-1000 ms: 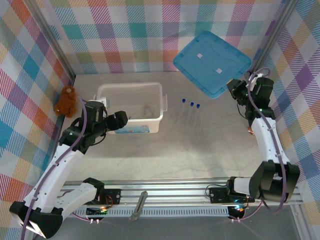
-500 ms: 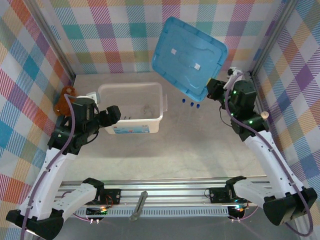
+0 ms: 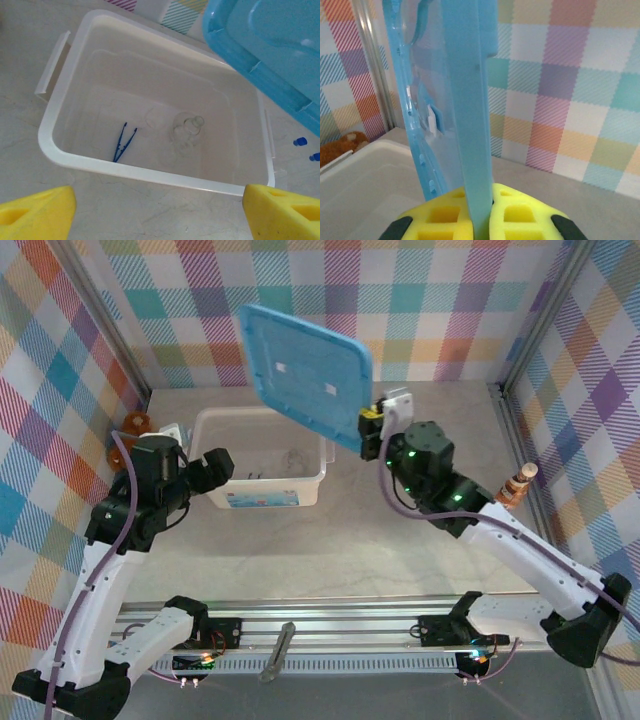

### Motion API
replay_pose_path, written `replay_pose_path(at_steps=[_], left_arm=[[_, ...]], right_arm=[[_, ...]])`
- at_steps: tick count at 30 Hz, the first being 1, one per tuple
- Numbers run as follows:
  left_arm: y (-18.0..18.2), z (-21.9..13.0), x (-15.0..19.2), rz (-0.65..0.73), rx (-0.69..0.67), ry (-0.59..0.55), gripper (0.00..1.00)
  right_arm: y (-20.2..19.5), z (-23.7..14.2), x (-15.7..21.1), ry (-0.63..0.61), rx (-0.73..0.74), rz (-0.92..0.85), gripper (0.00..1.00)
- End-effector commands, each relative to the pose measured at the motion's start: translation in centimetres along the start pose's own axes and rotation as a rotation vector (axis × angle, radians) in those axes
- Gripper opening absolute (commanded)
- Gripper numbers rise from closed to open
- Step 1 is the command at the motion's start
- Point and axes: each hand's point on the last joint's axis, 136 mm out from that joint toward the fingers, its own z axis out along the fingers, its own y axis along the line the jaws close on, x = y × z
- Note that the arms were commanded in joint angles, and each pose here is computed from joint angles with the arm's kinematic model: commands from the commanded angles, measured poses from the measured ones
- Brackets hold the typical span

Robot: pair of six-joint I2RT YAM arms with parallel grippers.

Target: Organize the chemistry lab equipment

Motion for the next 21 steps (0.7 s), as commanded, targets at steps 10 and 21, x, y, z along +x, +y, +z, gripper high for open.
replay_pose_path(at_steps=[10, 21], left_arm=[[-0.1, -2.1, -1.8, -0.129, 0.041, -0.039, 0.88], [1.0, -2.8, -3.1, -0.229, 0.024, -0.082, 0.88]], right_arm=[[3.1, 1.3, -5.8, -0.268, 0.205, -0.309, 0.00], [7.9, 3.5, -3.6, -0.306, 0.246, -0.576, 0.00]])
